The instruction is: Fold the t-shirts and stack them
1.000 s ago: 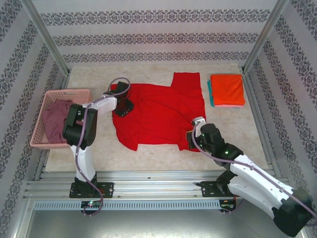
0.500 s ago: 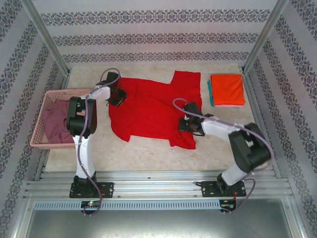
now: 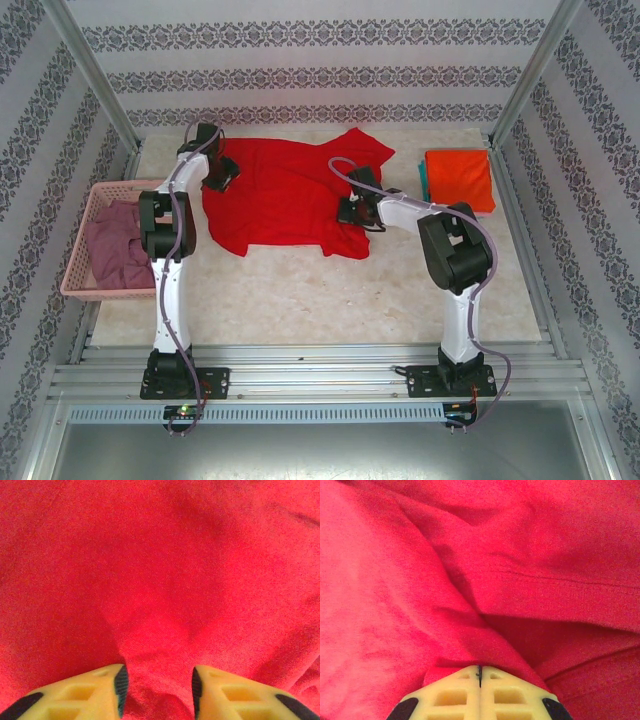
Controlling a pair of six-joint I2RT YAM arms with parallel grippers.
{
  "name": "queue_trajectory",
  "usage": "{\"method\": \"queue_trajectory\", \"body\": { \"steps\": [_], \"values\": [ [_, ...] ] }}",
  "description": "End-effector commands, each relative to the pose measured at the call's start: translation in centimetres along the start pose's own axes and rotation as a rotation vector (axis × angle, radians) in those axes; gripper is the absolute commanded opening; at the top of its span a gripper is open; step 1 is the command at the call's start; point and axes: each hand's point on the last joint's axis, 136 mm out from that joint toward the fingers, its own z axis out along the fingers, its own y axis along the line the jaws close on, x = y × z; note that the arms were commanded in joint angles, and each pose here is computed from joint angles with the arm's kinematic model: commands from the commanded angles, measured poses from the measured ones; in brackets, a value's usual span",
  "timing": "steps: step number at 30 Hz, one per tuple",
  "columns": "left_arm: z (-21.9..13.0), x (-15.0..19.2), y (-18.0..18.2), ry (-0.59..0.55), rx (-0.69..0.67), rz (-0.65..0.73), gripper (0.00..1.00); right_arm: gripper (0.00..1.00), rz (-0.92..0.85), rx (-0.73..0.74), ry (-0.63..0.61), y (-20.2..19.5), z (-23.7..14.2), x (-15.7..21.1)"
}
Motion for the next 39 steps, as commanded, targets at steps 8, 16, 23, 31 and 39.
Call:
{"method": "queue_trajectory", "body": {
  "steps": [8, 16, 23, 31, 39],
  "values": [
    [-11.1, 5.5, 4.8, -0.165, -0.115, 0.055, 0.8, 0.0, -0.18, -0.171, -0.206, 6.7, -8.1, -1.2],
    [-13.2, 17.5, 9.9, -0.069, 0.008, -0.128, 0.68, 0.0, -0.21, -0.195, -0.205, 6.5, -10.1, 2.0],
    [-11.3, 20.9, 11.1, -0.019, 0.02, -0.239, 0.57, 0.0, -0.2, -0.215, -0.196, 6.6, -10.2, 2.9],
    [-9.4, 20.5, 10.0, -0.012, 0.025, -0.252, 0.49, 0.0, -0.219, -0.223, -0.211, 6.8, -11.0, 2.7],
    [-8.8, 19.4, 9.6, -0.025, 0.018, -0.241, 0.19, 0.0, -0.235, -0.237, -0.202, 7.0, -11.4, 3.2]
  ]
}}
